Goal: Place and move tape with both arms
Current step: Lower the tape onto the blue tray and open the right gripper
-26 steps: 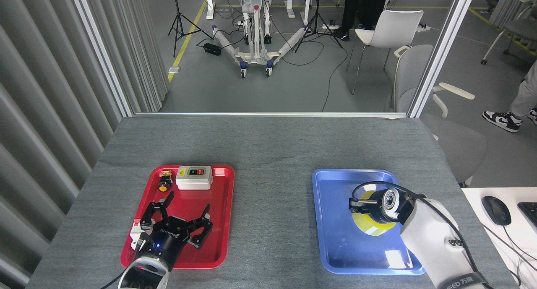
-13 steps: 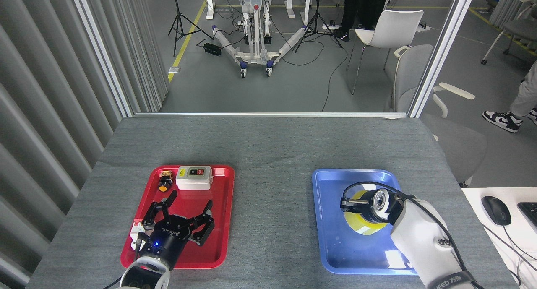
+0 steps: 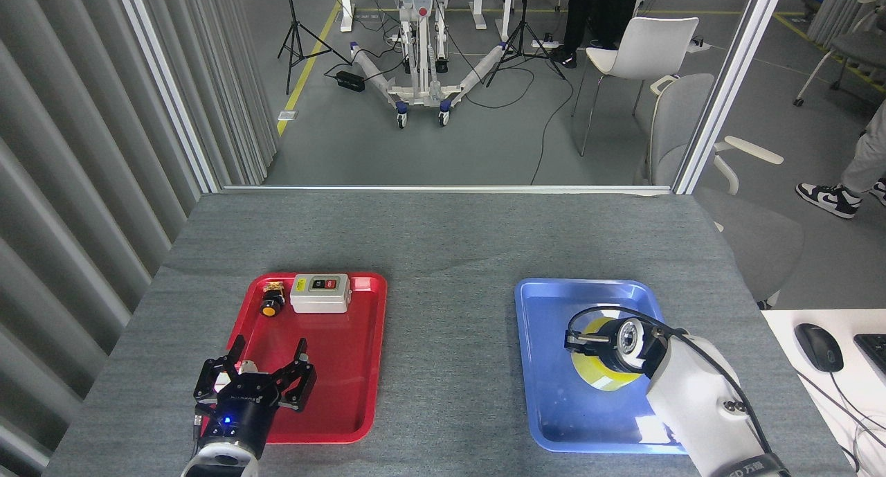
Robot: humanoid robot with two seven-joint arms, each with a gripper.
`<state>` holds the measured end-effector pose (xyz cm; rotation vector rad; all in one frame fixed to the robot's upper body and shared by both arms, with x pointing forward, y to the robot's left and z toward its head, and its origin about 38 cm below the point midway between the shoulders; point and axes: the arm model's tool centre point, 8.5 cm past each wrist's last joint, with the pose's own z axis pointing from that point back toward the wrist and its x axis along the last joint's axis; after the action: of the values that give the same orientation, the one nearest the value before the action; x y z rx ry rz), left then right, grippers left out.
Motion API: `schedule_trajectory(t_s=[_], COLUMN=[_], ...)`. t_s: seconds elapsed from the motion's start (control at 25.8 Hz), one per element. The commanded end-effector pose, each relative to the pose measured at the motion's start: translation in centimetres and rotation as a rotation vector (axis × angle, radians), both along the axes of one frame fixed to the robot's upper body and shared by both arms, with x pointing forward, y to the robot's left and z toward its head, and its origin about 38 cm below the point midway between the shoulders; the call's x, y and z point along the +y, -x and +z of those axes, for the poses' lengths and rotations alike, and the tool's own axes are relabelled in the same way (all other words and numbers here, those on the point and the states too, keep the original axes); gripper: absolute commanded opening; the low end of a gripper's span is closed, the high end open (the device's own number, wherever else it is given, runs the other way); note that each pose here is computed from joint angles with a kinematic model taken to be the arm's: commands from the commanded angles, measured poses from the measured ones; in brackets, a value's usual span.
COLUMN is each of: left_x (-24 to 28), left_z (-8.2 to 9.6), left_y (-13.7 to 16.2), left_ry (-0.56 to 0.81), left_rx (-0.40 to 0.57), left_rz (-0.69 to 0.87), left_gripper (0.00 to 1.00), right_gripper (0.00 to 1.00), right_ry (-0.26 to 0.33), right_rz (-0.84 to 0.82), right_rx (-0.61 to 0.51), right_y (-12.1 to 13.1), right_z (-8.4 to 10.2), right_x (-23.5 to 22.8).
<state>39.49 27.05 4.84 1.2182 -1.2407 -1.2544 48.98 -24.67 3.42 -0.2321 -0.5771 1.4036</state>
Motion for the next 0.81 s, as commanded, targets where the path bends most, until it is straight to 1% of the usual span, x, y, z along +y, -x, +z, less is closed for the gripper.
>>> schedule_trajectory(t_s=[0.0, 0.08, 0.27, 0.39, 0.54, 0.62, 0.7, 0.74, 0.77], left_x=[0.4, 0.5, 1.1, 1.3, 1.3, 1.3, 1.1, 1.0, 0.9], left_z=[-0.1, -0.1, 0.2, 0.4, 0.3, 0.1, -0.1, -0.2, -0.3], left_y=[0.2, 0.2, 0.3, 0.4, 0.5, 0.7, 1.0, 1.0, 1.0], left_ry=[0.051, 0.085, 0.093, 0.097, 0.099, 0.109, 0.113, 0.114, 0.116], left_rx=[-0.004, -0.007, -0.044, -0.075, -0.077, -0.073, -0.064, -0.063, -0.055], left_rz=[0.001, -0.004, 0.001, 0.008, 0.009, 0.007, -0.010, -0.022, -0.032], left_gripper=[1.00, 1.00, 1.00, 1.00, 1.00, 1.00, 1.00, 1.00, 1.00], right_gripper=[0.44, 0.52, 0.63, 0.71, 0.77, 0.85, 0.95, 0.97, 0.98], right_ry=[0.003, 0.000, -0.003, -0.006, -0.015, -0.019, -0.023, -0.023, -0.026], right_rz=[0.000, -0.004, -0.004, -0.008, -0.009, -0.006, -0.008, -0.012, -0.018], right_rx=[-0.001, -0.001, 0.000, -0.012, -0.037, -0.085, -0.185, -0.232, -0.287], right_y=[0.2, 0.1, 0.3, 0.3, 0.0, -0.4, -1.1, -1.4, -1.6], right_z=[-0.2, -0.2, -0.4, -0.4, 0.0, 0.6, 1.9, 2.6, 3.2], right_x=[-0.1, -0.2, -0.2, -0.1, -0.1, 0.1, 0.5, 0.4, 0.5])
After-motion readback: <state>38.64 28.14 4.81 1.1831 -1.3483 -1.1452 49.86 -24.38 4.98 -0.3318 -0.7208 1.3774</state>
